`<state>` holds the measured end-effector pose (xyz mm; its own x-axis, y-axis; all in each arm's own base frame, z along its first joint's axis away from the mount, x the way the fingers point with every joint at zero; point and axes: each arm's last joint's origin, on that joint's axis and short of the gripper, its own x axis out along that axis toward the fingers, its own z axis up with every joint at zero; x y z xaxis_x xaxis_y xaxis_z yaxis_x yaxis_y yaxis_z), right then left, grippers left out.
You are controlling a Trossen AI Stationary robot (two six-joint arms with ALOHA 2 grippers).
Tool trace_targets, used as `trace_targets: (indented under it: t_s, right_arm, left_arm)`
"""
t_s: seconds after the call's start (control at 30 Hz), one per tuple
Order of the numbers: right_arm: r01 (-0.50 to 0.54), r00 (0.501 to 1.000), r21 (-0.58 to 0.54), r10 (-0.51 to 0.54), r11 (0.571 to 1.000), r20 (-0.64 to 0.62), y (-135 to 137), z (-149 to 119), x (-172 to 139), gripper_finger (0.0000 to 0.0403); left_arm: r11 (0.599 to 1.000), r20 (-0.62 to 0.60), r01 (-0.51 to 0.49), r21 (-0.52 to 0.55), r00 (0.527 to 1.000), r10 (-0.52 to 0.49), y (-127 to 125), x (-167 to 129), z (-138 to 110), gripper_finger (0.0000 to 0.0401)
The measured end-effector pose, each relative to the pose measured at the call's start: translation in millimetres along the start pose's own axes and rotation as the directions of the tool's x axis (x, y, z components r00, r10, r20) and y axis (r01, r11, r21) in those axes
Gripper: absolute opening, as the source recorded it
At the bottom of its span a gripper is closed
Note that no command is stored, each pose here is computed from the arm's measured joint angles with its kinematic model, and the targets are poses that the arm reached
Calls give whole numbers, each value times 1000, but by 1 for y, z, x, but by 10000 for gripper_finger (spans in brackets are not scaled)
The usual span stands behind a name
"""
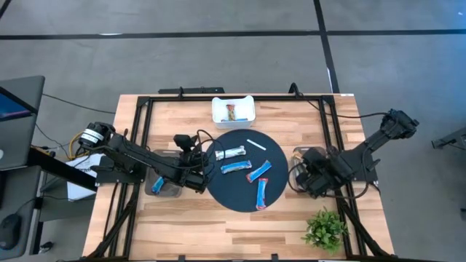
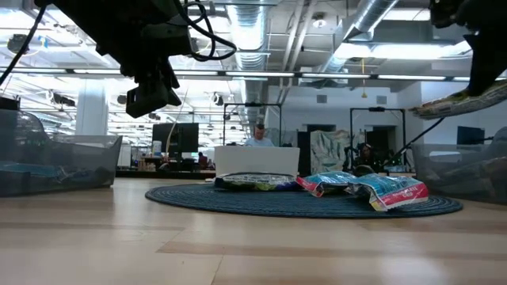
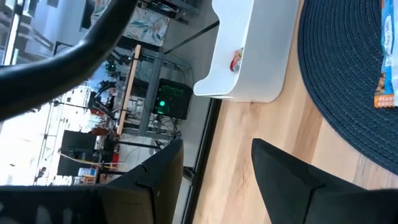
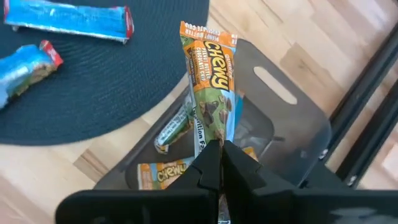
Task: Pick and place Granola Bars by type
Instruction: Put the orange granola bar into the right black bin, then put the blue granola bar into the left black bin
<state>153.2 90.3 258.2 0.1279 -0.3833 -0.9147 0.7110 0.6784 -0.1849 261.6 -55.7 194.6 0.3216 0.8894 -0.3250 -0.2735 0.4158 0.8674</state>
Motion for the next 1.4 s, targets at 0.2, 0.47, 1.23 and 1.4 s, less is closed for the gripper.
trace_targets:
  t_s: [0.2, 0.47, 1.23, 1.4]
  right_arm:
    - [47, 997, 67, -42, 997, -70, 0, -7, 12, 0]
    - [126, 986, 69, -117, 990, -122, -5, -17, 30, 1]
    - [40, 972, -276, 27, 960, 234, 14, -6, 36, 134]
    - [48, 874, -441, 177, 896, 454, 37, 6, 28, 130]
  left_arm:
    - [1000, 4, -13, 17, 1000, 13, 0, 0, 0, 185]
    - [999, 15, -44, 16, 999, 44, 1, 0, 1, 185]
    - [989, 55, 132, -60, 990, -129, -5, 4, 18, 185]
    - [896, 163, 442, -49, 888, -429, -7, 17, 39, 185]
